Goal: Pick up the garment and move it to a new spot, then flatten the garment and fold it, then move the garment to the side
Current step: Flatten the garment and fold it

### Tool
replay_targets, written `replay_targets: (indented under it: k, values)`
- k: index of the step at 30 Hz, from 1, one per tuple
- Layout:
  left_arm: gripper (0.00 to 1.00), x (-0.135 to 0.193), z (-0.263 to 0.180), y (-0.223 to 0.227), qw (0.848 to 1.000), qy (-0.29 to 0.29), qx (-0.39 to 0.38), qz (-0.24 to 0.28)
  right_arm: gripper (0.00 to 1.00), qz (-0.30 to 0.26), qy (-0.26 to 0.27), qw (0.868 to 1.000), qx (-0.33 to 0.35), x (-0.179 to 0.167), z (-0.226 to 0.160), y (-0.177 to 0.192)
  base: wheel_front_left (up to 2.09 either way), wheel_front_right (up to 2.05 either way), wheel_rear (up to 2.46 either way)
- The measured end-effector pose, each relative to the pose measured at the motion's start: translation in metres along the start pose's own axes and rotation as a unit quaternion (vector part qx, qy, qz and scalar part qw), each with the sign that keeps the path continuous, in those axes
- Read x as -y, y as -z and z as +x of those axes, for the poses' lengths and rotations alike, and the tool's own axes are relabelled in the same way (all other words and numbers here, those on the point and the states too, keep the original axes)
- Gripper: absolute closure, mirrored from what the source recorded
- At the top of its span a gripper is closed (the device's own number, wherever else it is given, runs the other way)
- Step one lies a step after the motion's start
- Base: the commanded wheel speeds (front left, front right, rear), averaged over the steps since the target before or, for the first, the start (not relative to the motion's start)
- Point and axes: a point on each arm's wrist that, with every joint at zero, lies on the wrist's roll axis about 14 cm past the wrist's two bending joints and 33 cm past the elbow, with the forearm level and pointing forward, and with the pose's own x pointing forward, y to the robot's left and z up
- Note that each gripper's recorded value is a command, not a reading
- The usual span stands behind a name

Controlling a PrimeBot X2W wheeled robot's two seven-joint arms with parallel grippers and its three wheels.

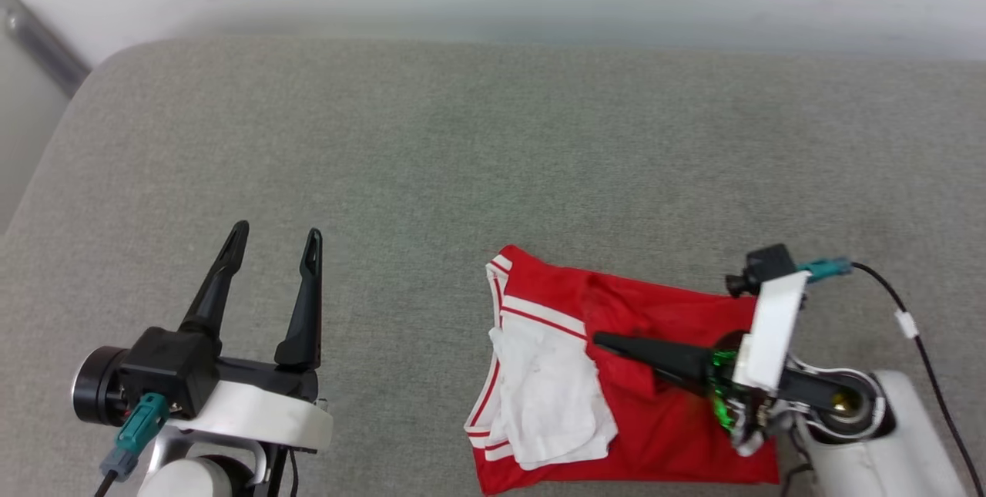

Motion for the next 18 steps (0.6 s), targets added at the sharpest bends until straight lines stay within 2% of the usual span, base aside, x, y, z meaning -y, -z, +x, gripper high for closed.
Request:
replay_targets:
  k: [8, 9, 10, 11, 14, 18]
  values:
    - [0.0, -0.01, 0.001, 0.01, 1.0, -0.017, -0.011, 0.001, 1.0, -0.009, 0.019, 1.0, 0.012, 0.008, 0.046, 0.001, 0.0, 0.0, 0.0]
    - [0.0, -0.011, 0.001, 0.011, 1.0, -0.018, -0.012, 0.002, 0.76, -0.007, 0.021, 1.0, 0.016, 0.01, 0.05, 0.001, 0.0, 0.0, 0.0]
    - [0.0, -0.012, 0.002, 0.012, 1.0, -0.019, -0.014, 0.002, 0.42, -0.008, 0.024, 1.0, 0.018, 0.012, 0.053, 0.002, 0.0, 0.0, 0.0]
    - [0.0, -0.012, 0.002, 0.013, 1.0, -0.019, -0.014, 0.001, 0.0, -0.01, 0.027, 0.999, 0.019, 0.013, 0.055, 0.002, 0.0, 0.0, 0.0]
    - [0.0, -0.011, 0.004, 0.016, 1.0, -0.018, -0.015, -0.002, 0.0, -0.024, 0.033, 0.999, 0.024, 0.013, 0.06, 0.003, 0.0, 0.0, 0.0]
    - [0.0, -0.008, 0.006, 0.016, 1.0, -0.014, -0.014, -0.004, 0.0, -0.078, 0.028, 0.996, 0.033, -0.005, 0.063, 0.0, 0.0, 0.0, 0.0]
